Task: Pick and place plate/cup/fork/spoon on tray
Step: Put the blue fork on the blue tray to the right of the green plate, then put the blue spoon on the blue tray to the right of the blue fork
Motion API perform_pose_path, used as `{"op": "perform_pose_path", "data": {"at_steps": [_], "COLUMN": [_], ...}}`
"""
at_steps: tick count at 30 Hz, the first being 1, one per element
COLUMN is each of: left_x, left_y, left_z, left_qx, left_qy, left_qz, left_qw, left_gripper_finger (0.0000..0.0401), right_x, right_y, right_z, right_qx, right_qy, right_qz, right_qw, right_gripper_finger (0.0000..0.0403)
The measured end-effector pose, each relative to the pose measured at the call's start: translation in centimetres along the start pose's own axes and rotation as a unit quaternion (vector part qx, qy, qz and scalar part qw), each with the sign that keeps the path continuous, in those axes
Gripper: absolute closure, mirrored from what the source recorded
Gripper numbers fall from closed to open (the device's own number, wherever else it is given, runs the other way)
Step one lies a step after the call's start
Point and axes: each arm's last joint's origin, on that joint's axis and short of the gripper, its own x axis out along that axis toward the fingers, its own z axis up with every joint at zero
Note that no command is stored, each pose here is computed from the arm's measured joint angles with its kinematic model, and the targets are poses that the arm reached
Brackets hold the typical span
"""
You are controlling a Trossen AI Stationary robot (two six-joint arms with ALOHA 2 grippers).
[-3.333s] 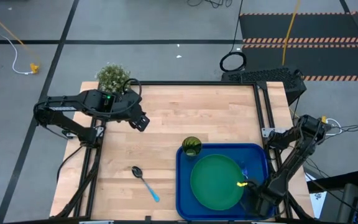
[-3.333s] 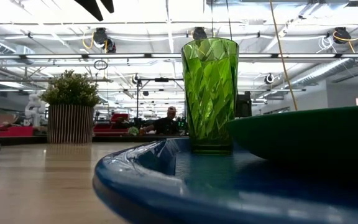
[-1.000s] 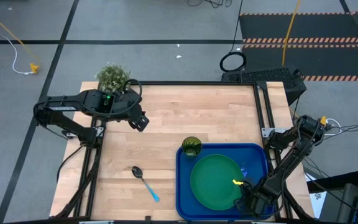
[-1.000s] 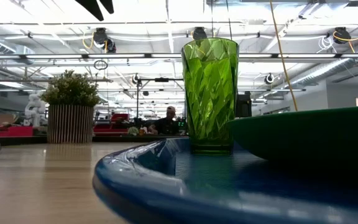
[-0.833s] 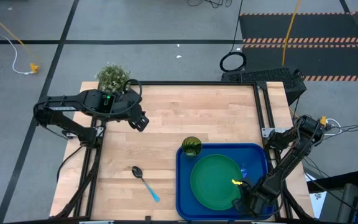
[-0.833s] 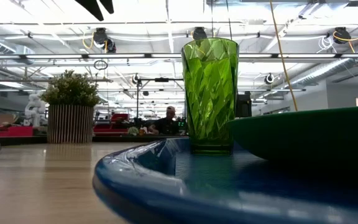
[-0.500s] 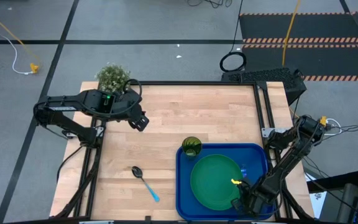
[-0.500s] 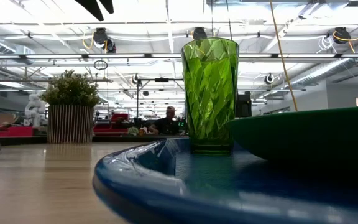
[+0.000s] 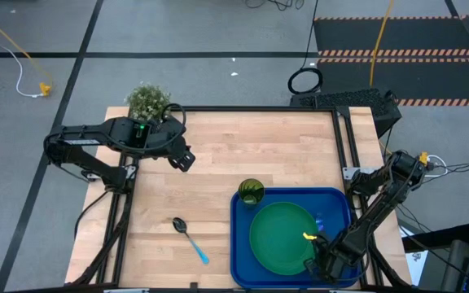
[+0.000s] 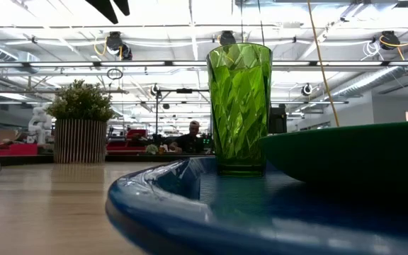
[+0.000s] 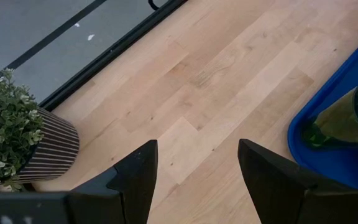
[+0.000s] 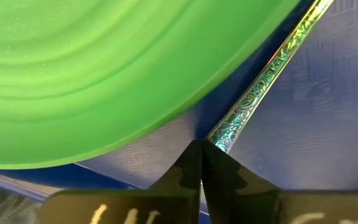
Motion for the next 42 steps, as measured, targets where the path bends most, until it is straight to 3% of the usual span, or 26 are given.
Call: {"op": "perform_pose_path", "data": {"at_steps": [17,31,37,40,42], "left_x": [-0.2,-1.8,-2.1,-2.5,-2.6], "left_y": [-0.3,-2.3,-4.1,-5.1,-5.8], "left_z": [-0.4,-2.5,-4.4,-5.8,-7.2], "left_qx": [-0.004,0.035,0.135,0.211,0.283], "left_qy": [0.004,0.031,0.099,0.123,0.133], "left_qz": [-0.006,-0.067,-0.12,-0.151,-0.172], "left_qw": [1.0,0.997,0.979,0.958,0.934], "left_gripper_finger": [0.0178,0.0178,0.0178,0.0178,0.0177], "right_x": [-2.2,-6.0,-7.6,-8.5,-8.9], "right_y": [-1.0,-2.0,-2.2,-2.3,-2.4], "right_z": [0.5,1.1,1.4,1.6,1.7], "right_qx": [0.003,0.001,0.009,0.005,0.002], "right_qy": [-0.034,-0.074,-0.111,-0.133,-0.148], "right_qz": [0.013,0.088,0.15,0.182,0.201], "right_qw": [0.999,0.993,0.982,0.974,0.968], "right_gripper_finger": [0.0403,0.0403,0.0403,0.0403,0.0403]}}
